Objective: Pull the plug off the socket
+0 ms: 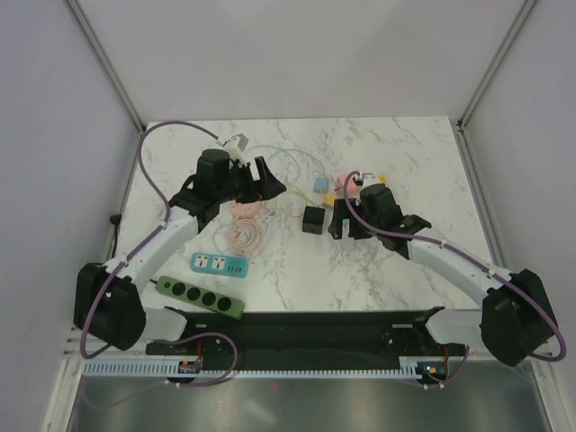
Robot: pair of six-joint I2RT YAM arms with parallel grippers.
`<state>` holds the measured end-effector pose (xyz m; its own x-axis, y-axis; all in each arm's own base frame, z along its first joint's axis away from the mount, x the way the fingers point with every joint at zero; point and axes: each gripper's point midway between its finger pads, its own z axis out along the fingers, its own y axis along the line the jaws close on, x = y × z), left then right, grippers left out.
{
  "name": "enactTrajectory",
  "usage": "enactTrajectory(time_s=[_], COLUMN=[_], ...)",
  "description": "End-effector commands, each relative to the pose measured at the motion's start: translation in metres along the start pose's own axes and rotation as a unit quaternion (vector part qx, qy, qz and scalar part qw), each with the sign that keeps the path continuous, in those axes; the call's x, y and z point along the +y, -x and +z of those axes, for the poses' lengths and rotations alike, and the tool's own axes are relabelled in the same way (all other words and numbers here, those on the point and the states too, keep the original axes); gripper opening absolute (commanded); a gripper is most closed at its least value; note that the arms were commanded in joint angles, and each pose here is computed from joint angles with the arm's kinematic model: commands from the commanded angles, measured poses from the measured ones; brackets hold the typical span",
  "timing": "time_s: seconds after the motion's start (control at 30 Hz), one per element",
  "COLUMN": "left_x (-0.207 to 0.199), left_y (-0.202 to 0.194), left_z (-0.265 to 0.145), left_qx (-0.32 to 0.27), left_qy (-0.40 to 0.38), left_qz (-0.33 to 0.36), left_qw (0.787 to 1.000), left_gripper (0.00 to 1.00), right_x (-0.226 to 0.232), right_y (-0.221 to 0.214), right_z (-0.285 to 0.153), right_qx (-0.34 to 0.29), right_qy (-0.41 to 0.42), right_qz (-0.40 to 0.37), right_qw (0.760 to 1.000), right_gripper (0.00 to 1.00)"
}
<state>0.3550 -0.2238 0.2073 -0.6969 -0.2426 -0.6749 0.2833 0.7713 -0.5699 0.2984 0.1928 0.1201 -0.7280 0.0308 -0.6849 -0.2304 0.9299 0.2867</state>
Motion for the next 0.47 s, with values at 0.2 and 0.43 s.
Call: enactTrajectory(time_s=[0.2,0.43], left_x=[-0.019,-0.021], left_y=[-0.059,-0.109], left_z=[-0.075,-0.119], left_qx=[-0.061,-0.106], left_qy=[-0.108,-0.196], left_qz=[-0.028,-0.095], left_qw=[0.992,0.970], left_gripper=[0.93,1.00], right_x=[-0.002,0.009], right_y=[-0.031,-0.064], right_z=[-0.021,-0.025], right_qx=[-0.065,-0.082], right_qy=[0.044,0.124], right_qz=[0.106,0.174], right_qw=[0.991,0.974], right_gripper=[0.98,0.98])
